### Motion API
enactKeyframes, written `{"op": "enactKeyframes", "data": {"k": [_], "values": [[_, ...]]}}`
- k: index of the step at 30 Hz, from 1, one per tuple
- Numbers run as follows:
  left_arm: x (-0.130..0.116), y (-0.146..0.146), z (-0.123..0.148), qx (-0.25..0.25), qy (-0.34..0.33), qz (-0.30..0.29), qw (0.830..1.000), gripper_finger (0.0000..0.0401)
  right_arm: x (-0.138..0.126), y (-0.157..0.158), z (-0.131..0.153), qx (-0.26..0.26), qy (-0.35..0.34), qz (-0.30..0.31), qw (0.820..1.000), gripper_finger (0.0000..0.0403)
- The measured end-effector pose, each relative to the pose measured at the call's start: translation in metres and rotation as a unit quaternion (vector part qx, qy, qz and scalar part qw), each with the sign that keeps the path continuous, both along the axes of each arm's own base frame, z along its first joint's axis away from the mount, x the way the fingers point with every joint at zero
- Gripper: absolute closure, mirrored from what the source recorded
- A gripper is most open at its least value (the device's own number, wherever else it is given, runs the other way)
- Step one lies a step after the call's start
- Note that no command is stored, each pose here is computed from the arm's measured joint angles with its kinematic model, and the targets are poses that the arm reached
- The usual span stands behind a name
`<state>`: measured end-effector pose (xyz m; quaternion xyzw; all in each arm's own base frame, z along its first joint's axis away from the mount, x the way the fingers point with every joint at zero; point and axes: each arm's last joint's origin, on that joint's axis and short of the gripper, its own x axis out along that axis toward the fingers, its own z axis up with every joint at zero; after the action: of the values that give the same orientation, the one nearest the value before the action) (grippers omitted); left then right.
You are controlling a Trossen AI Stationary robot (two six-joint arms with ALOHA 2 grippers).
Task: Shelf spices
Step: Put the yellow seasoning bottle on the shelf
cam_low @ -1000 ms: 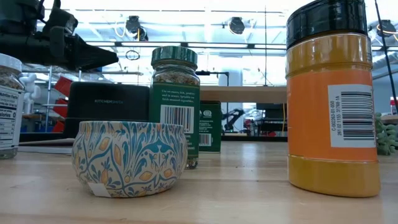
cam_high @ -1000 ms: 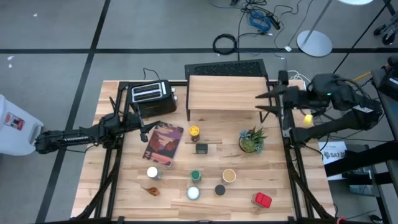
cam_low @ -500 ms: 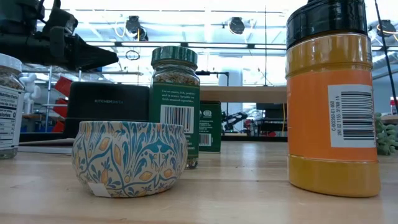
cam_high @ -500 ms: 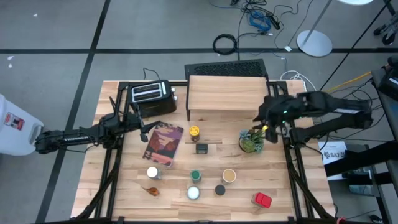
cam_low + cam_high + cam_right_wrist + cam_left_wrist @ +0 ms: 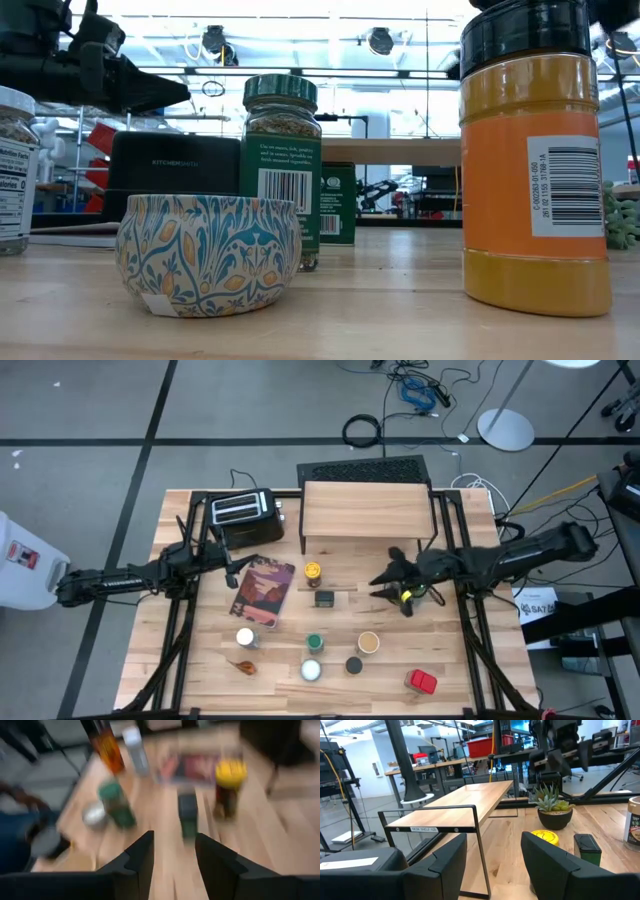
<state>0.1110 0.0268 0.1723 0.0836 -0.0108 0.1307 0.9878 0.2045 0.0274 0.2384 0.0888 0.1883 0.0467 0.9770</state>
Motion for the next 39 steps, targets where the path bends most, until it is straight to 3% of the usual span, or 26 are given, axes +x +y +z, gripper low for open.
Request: {"op": "enactKeyframes", "data": {"k": [4,8,11,18,22,24,27,32,39], "values": [[0.000,0.000,0.000,0.000,0.000,0.000,1.000,0.0202,0.006,-0.001,-0.008,-0.013,-0.170,0.001,0.985,0.0270],[0.000,0.000,0.000,0.000,0.000,0.000,1.000,0.0202,0.006,-0.001,0.005,-0.047,-0.337,0.000,0.940,0.0270],[0.000,0.000,0.000,0.000,0.000,0.000,1.000,0.0202,0.006,0.000,0.020,-0.080,-0.421,0.011,0.904,0.0270],[0.000,0.000,0.000,0.000,0.000,0.000,1.000,0.0202,0.011,0.007,0.071,-0.155,-0.542,0.050,0.825,0.0270],[0.000,0.000,0.000,0.000,0.000,0.000,1.000,0.0202,0.015,0.010,0.103,-0.191,-0.571,0.056,0.796,0.0270],[0.000,0.000,0.000,0.000,0.000,0.000,1.000,0.0202,0.018,0.010,0.120,-0.206,-0.566,0.054,0.797,0.0270],[0.000,0.000,0.000,0.000,0.000,0.000,1.000,0.0202,0.021,0.010,0.145,-0.219,-0.538,0.061,0.812,0.0270],[0.000,0.000,0.000,0.000,0.000,0.000,1.000,0.0202,0.027,0.010,0.180,-0.238,-0.450,0.075,0.858,0.0270],[0.000,0.000,0.000,0.000,-0.001,0.000,1.000,0.0202,0.026,0.005,0.211,-0.245,-0.297,0.048,0.922,0.0270]]}}
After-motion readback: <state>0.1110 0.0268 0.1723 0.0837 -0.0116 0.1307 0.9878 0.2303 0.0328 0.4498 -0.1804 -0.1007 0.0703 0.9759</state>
